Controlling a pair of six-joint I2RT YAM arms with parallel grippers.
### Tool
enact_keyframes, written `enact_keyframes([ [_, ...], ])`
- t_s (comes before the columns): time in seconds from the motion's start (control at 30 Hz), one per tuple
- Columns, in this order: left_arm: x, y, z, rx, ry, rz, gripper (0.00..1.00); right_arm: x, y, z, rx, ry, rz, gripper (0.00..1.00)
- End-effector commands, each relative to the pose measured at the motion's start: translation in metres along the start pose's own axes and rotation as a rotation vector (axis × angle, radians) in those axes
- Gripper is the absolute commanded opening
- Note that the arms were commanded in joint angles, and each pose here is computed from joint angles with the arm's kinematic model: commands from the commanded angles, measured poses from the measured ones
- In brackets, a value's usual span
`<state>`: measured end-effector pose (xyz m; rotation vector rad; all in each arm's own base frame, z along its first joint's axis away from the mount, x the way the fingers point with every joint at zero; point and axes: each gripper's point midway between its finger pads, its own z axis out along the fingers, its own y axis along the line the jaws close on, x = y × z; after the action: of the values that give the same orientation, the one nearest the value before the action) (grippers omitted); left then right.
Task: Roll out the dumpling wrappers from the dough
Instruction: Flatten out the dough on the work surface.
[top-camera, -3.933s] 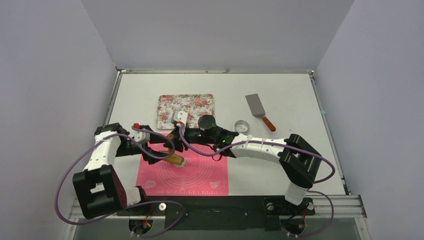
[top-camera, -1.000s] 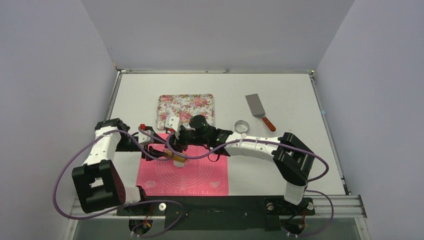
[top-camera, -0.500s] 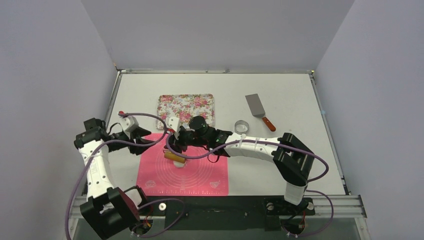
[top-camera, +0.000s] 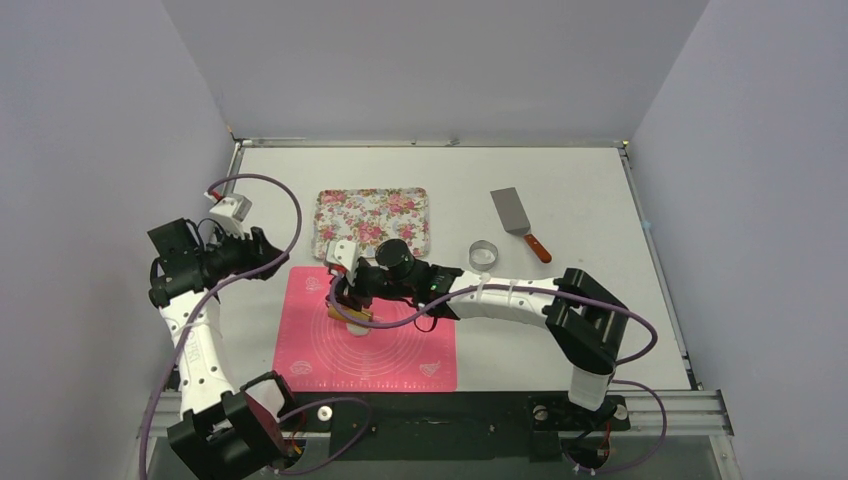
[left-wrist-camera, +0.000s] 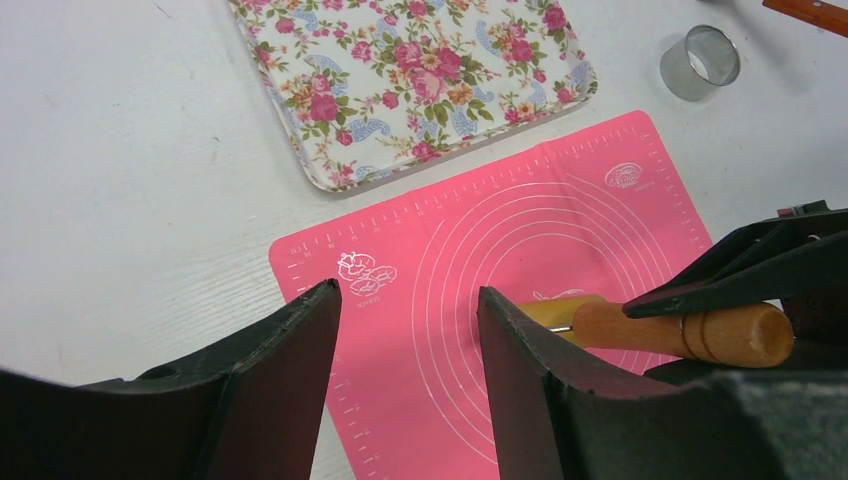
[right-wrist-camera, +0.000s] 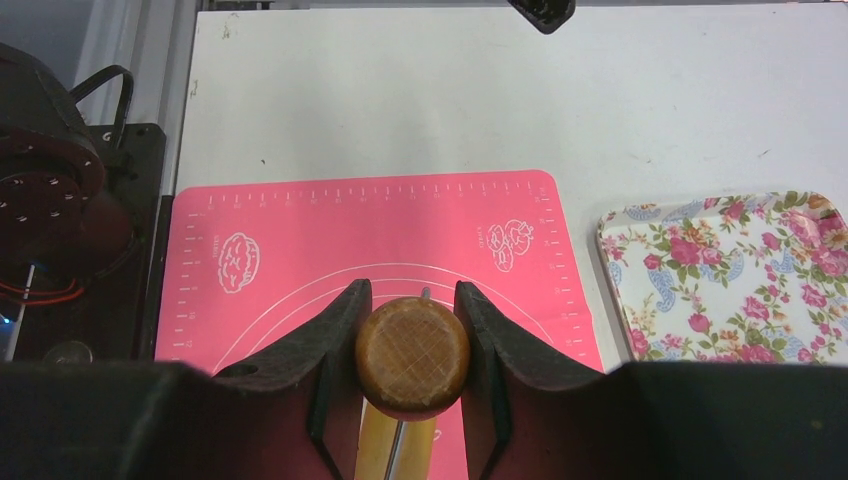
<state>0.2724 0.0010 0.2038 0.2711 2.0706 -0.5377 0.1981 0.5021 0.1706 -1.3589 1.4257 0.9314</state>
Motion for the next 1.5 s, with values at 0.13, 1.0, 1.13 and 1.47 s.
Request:
enact_keyframes([
  [0.13,-0.009,-0.005,-0.001,-0.019,-0.033,0.005,0.51,0.052,0.018,-0.011,-0.015,0.148,0.030,0.00],
  [1.0,-0.011,0.003,-0.002,-0.064,-0.037,0.025,0.51,0.121,0.049,-0.012,-0.070,0.270,0.153,0.00],
  [1.13,-0.011,0.005,-0.002,-0.070,-0.037,0.027,0.51,0.125,0.050,-0.010,-0.075,0.280,0.161,0.00],
  [1.47,-0.008,0.011,-0.001,-0.097,-0.037,0.026,0.51,0.147,0.054,-0.009,-0.091,0.347,0.177,0.00],
])
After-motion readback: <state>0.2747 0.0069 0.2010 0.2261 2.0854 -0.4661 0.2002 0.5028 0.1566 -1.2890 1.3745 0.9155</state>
